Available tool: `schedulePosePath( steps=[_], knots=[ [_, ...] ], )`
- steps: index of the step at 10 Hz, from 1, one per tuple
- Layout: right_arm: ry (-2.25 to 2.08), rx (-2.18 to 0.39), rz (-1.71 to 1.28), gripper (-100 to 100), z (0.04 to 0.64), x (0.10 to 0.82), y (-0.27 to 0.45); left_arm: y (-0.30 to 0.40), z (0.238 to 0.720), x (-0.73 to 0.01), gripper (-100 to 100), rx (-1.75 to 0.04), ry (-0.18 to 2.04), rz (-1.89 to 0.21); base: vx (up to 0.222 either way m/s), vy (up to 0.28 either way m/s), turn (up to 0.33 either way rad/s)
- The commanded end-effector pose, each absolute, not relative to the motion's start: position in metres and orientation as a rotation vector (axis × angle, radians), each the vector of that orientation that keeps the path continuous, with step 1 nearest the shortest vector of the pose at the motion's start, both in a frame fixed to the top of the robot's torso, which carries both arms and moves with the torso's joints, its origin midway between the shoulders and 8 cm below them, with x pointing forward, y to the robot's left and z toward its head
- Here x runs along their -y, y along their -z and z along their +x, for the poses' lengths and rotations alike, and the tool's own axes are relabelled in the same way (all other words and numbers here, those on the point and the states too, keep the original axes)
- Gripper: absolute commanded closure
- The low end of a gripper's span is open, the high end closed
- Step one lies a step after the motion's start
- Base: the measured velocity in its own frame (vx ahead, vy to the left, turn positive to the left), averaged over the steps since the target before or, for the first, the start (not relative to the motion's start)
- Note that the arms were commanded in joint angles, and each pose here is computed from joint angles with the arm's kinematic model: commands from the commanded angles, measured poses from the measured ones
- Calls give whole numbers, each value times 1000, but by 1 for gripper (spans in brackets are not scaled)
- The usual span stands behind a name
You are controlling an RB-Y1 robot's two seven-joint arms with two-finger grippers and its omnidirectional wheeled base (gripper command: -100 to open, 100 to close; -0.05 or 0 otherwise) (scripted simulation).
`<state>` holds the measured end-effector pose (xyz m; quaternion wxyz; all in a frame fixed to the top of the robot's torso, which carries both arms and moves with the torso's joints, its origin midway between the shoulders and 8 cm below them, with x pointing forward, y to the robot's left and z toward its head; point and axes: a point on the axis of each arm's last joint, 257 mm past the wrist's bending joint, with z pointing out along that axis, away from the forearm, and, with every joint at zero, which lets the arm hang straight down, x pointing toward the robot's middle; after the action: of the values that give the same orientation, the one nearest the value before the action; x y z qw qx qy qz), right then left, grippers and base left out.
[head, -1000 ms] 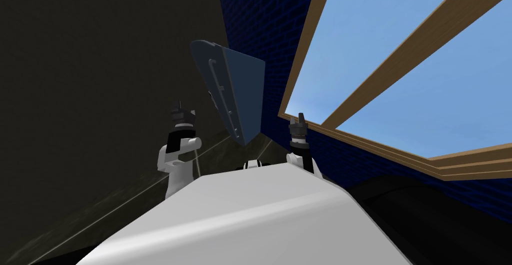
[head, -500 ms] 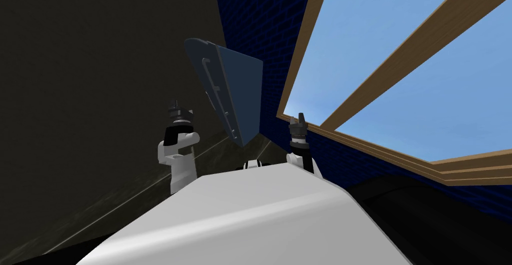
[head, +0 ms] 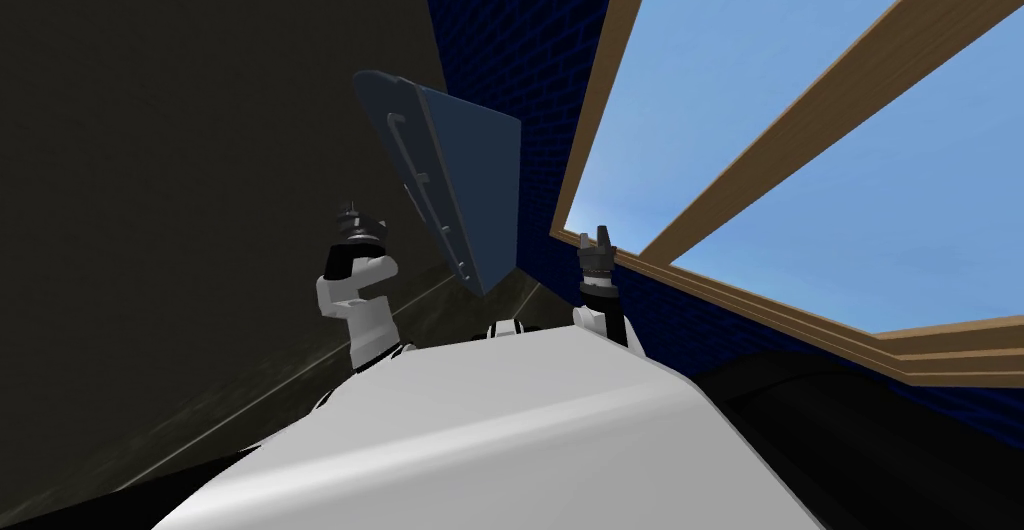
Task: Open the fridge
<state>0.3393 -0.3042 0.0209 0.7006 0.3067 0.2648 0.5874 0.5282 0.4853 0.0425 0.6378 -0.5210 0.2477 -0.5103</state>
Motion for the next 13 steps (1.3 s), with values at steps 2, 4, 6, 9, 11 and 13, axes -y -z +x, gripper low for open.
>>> schedulePosePath(
  steps=[2,4,6,9,11,13],
  knots=[
    [-1308,-590,683,0,339,304,-21,-29,546,-499,-100,-539,1180,-1316,39,-63,-3],
    [-1308,-590,683,0,339,304,-21,-19,557,-505,-100,-516,1201,-1401,46,-87,-7],
    [-1308,-590,683,0,339,304,-21,-14,564,-505,-100,-511,1214,-1449,40,-63,-3],
    [-1308,-590,683,0,339,304,-21,0,580,-502,-100,-493,1255,-1565,54,-76,-5],
    [-1308,-590,683,0,339,304,-21,10,590,-494,-100,-488,1284,-1632,47,-68,-4],
    [-1308,-590,683,0,339,304,-21,23,600,-480,-100,-490,1317,-1696,34,-54,-3]
  ],
)
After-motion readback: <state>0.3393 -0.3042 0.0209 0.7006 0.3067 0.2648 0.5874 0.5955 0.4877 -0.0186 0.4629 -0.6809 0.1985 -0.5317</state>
